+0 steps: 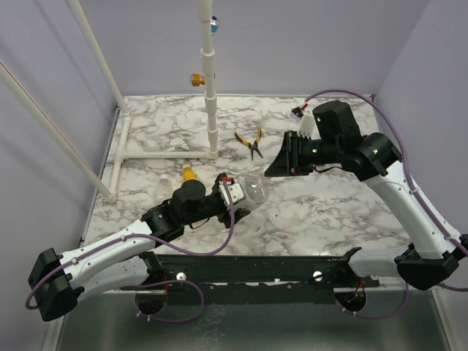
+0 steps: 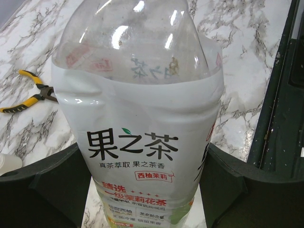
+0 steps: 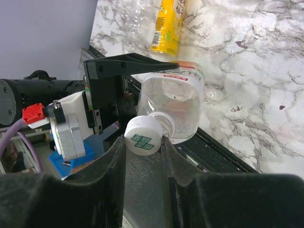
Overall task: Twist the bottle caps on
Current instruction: Screw the bottle cap onto the plastic bottle.
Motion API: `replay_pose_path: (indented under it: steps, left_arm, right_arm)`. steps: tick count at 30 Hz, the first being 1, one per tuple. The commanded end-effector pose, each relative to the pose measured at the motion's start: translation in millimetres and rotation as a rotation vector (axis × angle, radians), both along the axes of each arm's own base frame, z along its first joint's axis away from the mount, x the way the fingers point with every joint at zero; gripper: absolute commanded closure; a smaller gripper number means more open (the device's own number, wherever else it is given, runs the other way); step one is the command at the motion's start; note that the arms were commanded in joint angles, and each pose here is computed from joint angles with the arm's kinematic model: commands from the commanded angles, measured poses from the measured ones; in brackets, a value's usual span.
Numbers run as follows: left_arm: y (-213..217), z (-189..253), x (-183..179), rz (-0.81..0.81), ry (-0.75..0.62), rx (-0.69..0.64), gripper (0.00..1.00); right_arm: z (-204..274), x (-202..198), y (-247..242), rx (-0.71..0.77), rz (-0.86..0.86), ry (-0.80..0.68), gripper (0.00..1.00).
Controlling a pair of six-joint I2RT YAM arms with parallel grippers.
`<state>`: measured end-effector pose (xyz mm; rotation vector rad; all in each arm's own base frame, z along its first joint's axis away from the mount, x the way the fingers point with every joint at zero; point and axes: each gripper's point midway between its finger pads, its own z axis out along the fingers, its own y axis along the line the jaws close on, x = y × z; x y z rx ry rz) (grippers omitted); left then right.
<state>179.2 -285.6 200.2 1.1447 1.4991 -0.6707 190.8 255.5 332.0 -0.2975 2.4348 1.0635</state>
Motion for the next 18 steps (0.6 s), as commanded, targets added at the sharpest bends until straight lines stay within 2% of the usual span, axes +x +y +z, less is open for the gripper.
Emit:
replay_pose_path:
  steps: [1, 18]
  left_arm:
    - [-1.4, 14.7, 5.4, 0.021, -0.049, -0.024, 0.99]
    - [-2.1, 19.5, 7.0, 0.021, -0.072, -0.024, 0.99]
  right_arm:
    - [-6.4, -6.8, 2.2, -0.014, 0.046, 0.023, 0.82]
    - [-26.0, -9.7, -0.5, -0.069, 0.060, 0.076, 0.82]
